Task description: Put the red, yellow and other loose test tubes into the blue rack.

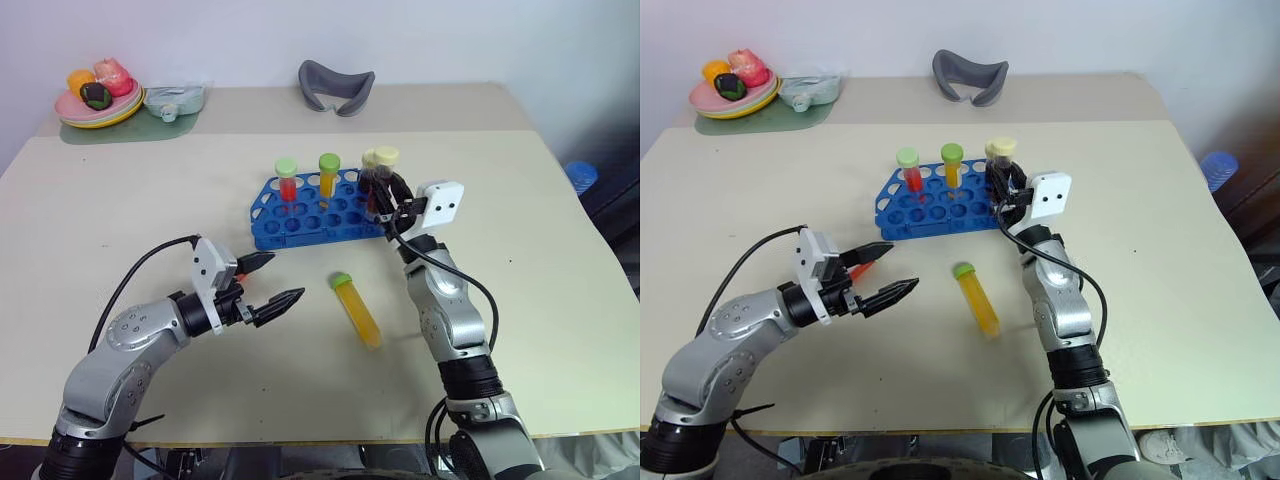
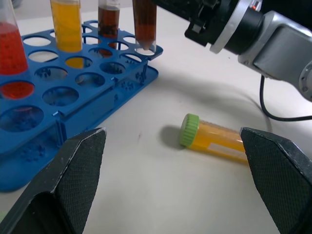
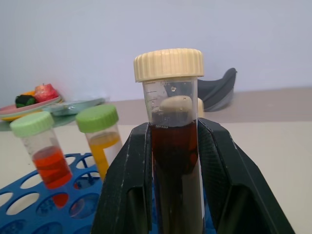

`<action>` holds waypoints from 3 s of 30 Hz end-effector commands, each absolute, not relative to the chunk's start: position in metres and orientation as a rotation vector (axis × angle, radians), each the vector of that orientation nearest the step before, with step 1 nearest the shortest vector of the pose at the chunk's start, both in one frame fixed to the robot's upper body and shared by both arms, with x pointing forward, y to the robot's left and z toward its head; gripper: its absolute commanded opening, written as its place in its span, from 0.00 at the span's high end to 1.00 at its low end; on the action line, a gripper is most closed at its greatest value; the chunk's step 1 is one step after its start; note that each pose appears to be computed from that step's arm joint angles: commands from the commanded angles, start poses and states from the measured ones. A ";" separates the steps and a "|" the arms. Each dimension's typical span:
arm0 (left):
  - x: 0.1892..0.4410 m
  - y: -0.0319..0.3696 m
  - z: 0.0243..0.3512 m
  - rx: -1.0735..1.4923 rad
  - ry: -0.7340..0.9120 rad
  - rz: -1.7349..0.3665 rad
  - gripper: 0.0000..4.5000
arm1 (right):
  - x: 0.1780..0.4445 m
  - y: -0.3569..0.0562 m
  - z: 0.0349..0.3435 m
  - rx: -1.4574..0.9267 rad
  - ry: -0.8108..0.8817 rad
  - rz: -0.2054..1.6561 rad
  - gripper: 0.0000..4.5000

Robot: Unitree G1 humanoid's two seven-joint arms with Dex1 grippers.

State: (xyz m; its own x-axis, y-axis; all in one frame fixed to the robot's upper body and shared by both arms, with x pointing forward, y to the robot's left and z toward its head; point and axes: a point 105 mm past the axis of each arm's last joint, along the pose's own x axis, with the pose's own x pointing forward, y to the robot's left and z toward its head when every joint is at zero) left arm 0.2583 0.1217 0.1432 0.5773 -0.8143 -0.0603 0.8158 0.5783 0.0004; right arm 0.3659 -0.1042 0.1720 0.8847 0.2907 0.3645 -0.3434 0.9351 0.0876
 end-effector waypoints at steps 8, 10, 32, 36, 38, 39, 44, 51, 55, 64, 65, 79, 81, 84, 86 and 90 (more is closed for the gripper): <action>0.255 0.119 0.155 0.032 0.011 -0.978 0.00 | 0.367 -0.107 0.177 0.148 -0.399 0.319 0.83; 0.255 0.118 0.155 0.031 0.011 -0.979 0.00 | 0.367 -0.106 0.176 0.152 -0.394 0.324 0.61; 0.260 0.166 0.145 0.119 0.067 -0.865 0.00 | 0.273 -0.128 0.206 -0.104 -0.019 0.748 0.01; 0.256 0.175 0.136 0.174 0.121 -0.913 0.00 | 0.253 -0.111 0.196 -0.168 0.189 0.838 0.01; 0.254 0.177 0.131 0.210 0.151 -0.950 0.00 | 0.249 -0.099 0.182 -0.191 0.350 0.864 0.01; 0.253 0.177 0.129 0.220 0.158 -0.964 0.00 | 0.250 -0.094 0.175 -0.219 0.424 0.864 0.01; 0.244 0.173 0.126 0.246 0.185 -1.040 0.00 | 0.255 -0.073 0.172 -0.190 0.558 0.847 0.01; 0.234 0.166 0.120 0.237 0.200 -1.084 0.00 | 0.256 -0.065 0.156 -0.152 0.740 0.702 0.01; 0.233 0.163 0.118 0.226 0.198 -1.088 0.00 | 0.256 -0.057 0.148 -0.164 0.765 0.694 0.01; 0.233 0.160 0.118 0.214 0.192 -1.087 0.00 | 0.267 -0.060 0.130 -0.202 0.843 0.603 0.01; 0.233 0.160 0.118 0.214 0.191 -1.086 0.00 | 0.267 -0.061 0.129 -0.205 0.847 0.598 0.01; 0.235 0.158 0.119 0.208 0.181 -1.075 0.00 | 0.275 -0.070 0.129 -0.262 0.855 0.536 0.28; 0.235 0.157 0.119 0.208 0.180 -1.075 0.00 | 0.275 -0.070 0.130 -0.260 0.852 0.536 0.34; 0.234 0.157 0.119 0.207 0.180 -1.076 0.00 | 0.276 -0.070 0.131 -0.260 0.851 0.534 0.55; 0.234 0.156 0.118 0.207 0.180 -1.077 0.00 | 0.277 -0.071 0.132 -0.264 0.848 0.530 0.77; 0.234 0.155 0.119 0.206 0.178 -1.080 0.00 | 0.278 -0.071 0.134 -0.264 0.841 0.529 0.77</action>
State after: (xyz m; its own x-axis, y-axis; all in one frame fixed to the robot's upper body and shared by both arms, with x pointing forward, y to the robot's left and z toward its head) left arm 0.2357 0.1608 0.1109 0.4725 -0.8410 -0.2634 0.8772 0.4776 0.0489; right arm 0.2754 -0.0724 0.1222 0.5206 0.3276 -0.7884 -0.5323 0.8466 0.0003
